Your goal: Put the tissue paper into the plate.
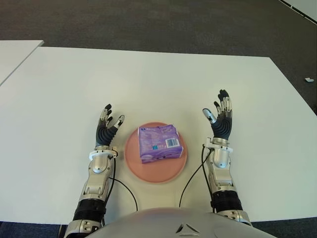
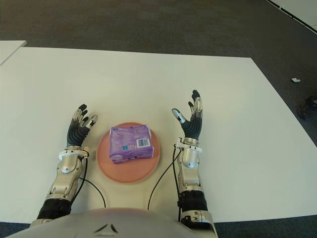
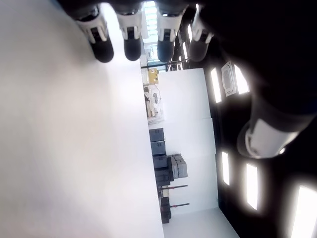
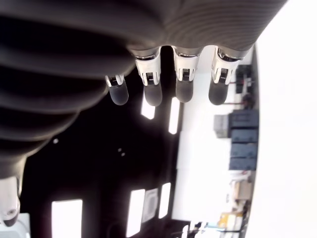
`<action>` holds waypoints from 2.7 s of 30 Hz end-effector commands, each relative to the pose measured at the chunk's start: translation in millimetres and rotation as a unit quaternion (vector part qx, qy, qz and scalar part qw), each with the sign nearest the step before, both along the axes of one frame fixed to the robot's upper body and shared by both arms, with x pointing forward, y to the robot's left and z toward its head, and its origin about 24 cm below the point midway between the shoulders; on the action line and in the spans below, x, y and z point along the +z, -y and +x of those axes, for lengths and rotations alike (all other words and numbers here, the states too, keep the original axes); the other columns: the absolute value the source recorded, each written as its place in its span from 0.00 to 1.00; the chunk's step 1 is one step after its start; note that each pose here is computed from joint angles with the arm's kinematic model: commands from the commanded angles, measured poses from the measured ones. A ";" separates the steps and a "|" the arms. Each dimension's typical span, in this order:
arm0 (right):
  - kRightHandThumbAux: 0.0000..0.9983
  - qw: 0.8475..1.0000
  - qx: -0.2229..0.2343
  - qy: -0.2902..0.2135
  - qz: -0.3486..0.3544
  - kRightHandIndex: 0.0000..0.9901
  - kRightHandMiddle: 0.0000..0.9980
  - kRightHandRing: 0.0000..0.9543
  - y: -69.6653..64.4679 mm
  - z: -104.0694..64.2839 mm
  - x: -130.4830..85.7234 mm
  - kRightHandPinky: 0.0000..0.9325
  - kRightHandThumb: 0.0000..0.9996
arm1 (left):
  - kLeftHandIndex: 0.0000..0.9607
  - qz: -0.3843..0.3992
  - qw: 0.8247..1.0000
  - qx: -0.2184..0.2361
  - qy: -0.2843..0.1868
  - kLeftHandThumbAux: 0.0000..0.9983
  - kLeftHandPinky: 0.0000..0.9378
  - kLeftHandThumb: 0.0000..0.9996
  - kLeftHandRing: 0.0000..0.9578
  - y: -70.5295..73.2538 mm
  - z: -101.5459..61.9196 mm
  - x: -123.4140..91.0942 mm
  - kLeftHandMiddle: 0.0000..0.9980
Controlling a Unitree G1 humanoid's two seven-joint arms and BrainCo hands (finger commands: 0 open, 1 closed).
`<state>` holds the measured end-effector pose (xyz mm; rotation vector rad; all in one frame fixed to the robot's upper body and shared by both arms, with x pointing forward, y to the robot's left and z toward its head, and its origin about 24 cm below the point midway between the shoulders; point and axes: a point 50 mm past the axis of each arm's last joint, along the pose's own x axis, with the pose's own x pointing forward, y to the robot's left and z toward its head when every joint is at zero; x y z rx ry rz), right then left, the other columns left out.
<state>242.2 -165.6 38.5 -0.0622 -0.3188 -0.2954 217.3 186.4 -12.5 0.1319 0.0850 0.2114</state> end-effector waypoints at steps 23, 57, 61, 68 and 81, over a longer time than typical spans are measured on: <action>0.54 0.989 -0.035 -0.145 0.009 0.00 0.00 0.00 -4.9 -25.3 -54.7 0.00 0.03 | 0.00 0.001 0.999 -0.013 -0.052 0.54 0.00 0.00 0.00 -4.1 -12.0 -14.7 0.00; 0.64 0.936 0.074 -0.345 0.008 0.00 0.00 0.00 -2.2 -33.2 -86.3 0.00 0.01 | 0.00 0.001 0.999 -0.017 -0.046 0.54 0.00 0.00 0.00 -4.0 -10.3 -11.7 0.00; 0.64 0.936 0.076 -0.344 0.012 0.00 0.00 0.00 -3.1 -31.1 -84.9 0.00 0.01 | 0.00 0.000 0.999 -0.016 -0.046 0.54 0.00 0.00 0.00 -4.4 -9.7 -11.6 0.00; 0.65 0.936 0.082 -0.342 0.023 0.00 0.00 0.00 -3.4 -30.0 -84.0 0.00 0.02 | 0.00 -0.001 0.999 -0.016 -0.048 0.54 0.00 0.00 0.00 -4.5 -9.7 -11.9 0.00; 0.65 0.935 0.088 -0.340 0.038 0.00 0.00 0.00 -5.6 -28.2 -83.8 0.00 0.03 | 0.00 0.003 0.999 -0.018 -0.045 0.54 0.00 0.00 0.00 -5.8 -8.7 -11.0 0.00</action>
